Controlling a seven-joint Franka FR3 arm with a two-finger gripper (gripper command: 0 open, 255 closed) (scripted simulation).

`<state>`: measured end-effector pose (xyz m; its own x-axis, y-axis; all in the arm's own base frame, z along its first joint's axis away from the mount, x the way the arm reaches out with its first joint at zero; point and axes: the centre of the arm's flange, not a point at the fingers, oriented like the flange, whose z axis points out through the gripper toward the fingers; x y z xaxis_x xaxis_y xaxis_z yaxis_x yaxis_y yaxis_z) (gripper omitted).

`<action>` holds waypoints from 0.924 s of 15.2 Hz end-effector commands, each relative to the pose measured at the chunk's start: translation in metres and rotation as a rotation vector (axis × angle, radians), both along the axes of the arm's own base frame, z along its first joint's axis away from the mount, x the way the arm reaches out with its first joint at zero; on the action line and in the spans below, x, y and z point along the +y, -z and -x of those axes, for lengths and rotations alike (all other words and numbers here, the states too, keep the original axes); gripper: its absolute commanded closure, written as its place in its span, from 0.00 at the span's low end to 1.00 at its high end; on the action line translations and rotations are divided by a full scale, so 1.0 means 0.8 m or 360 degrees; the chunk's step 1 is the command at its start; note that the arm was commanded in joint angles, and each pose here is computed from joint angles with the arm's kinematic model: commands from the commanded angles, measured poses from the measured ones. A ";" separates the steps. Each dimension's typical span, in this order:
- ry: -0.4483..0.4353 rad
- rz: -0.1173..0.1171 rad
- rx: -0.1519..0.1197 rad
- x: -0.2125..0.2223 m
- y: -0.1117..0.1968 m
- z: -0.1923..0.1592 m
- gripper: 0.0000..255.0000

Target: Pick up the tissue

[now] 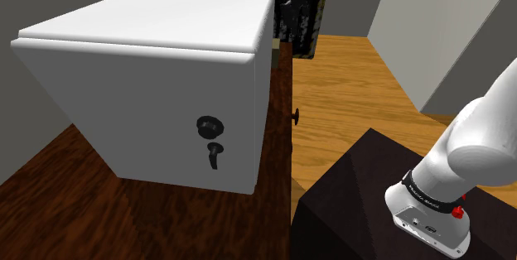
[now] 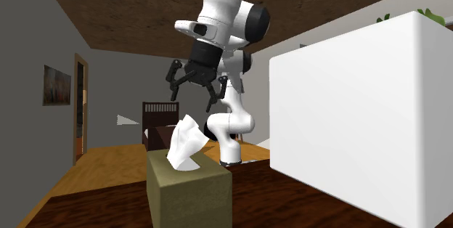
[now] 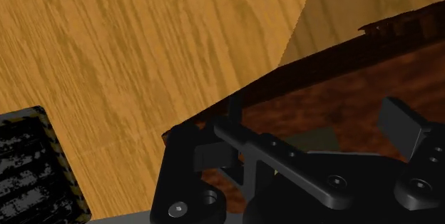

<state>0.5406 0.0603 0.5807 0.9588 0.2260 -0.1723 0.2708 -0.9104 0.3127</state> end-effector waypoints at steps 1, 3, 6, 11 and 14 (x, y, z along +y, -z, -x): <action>-0.0063 0.0066 0.0013 0.012 0.004 -0.032 0.00; -0.0125 0.0130 0.0026 0.027 0.009 -0.062 0.00; -0.0218 0.0227 0.0045 0.051 0.018 -0.107 0.00; -0.0325 0.0338 0.0068 0.082 0.038 -0.156 0.00; -0.0325 0.0338 0.0068 0.082 0.057 -0.156 0.00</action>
